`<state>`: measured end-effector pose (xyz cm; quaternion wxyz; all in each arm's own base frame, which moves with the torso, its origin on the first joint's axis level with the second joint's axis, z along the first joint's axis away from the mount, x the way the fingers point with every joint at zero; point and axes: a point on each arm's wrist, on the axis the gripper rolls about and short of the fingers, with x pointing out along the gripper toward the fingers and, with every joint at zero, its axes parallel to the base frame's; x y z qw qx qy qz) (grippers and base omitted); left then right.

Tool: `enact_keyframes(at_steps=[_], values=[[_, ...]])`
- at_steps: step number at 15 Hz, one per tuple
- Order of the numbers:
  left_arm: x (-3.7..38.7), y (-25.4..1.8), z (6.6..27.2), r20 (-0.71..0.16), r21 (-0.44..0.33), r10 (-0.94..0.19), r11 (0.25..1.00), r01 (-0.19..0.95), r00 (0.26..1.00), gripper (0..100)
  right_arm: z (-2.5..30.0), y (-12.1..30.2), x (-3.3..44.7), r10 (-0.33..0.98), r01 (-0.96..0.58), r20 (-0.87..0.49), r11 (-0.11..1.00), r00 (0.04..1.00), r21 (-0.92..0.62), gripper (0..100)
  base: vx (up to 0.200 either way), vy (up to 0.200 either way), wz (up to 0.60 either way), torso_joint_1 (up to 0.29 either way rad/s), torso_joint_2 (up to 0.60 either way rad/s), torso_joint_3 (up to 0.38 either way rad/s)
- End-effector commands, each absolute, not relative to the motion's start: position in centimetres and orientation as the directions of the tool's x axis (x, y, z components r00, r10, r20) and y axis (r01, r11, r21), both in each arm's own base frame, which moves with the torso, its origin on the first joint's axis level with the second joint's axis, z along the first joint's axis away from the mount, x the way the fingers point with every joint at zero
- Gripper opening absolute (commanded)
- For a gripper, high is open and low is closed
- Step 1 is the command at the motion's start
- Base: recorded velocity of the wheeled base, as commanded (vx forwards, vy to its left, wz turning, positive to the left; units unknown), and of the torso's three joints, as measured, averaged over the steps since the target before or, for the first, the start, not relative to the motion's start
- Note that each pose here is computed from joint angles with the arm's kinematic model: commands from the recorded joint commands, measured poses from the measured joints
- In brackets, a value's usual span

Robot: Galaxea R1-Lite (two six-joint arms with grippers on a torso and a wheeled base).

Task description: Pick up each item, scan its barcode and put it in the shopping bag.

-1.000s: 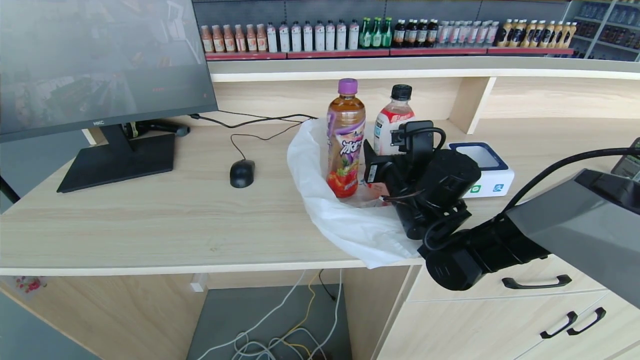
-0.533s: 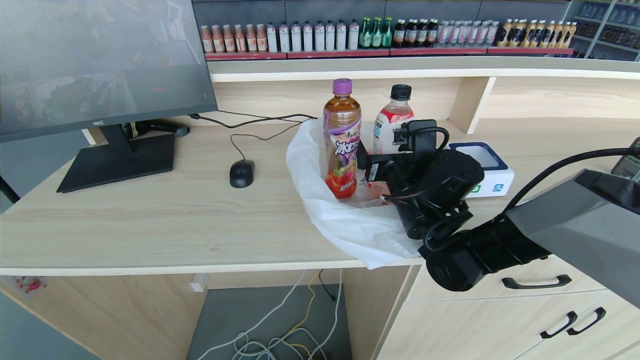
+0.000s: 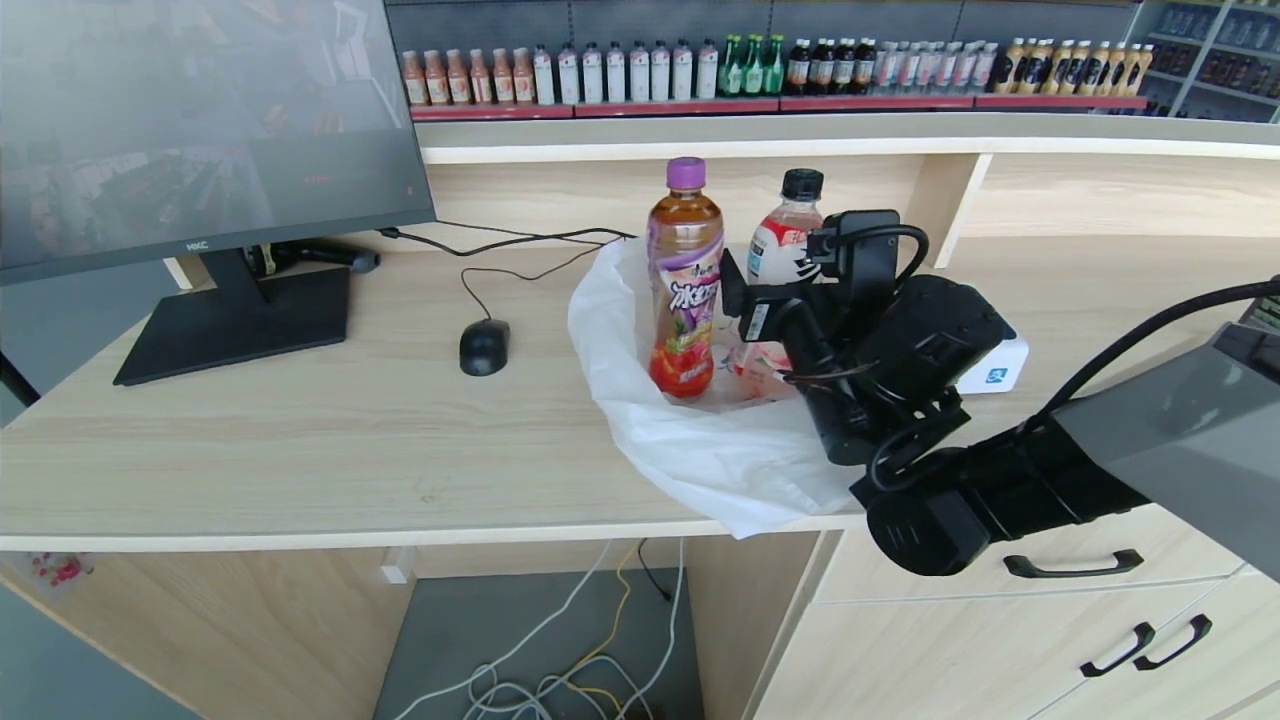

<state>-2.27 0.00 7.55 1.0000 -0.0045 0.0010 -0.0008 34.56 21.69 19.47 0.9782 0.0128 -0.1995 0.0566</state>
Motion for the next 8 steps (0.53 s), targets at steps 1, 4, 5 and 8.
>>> enact_keyframes(at_steps=[1,4,5,8], values=[[-2.3,0.0,7.6,-0.002,-0.009,-0.002,1.000,0.002,1.000,100,20.5,21.6,33.6,0.109,-0.124,0.408,0.992,0.907,0.009,100,0.000,0.000,0.00,0.000,0.00,0.000],[-2.3,0.0,7.6,-0.002,-0.009,-0.002,1.000,0.002,1.000,100,20.7,21.3,32.4,0.128,-0.135,0.393,0.991,0.911,-0.009,100,0.000,0.000,0.00,0.000,0.00,0.000],[-2.3,0.0,7.6,-0.002,-0.009,-0.002,1.000,0.002,1.000,100,20.9,21.0,31.8,0.131,-0.138,0.392,0.990,0.911,-0.010,100,0.000,0.000,0.00,0.000,0.00,0.000],[-2.3,0.0,7.6,-0.002,-0.009,-0.002,1.000,0.002,1.000,100,21.8,20.8,30.5,0.141,-0.152,0.401,0.988,0.905,-0.005,100,0.000,0.000,0.00,0.000,0.00,0.000]])
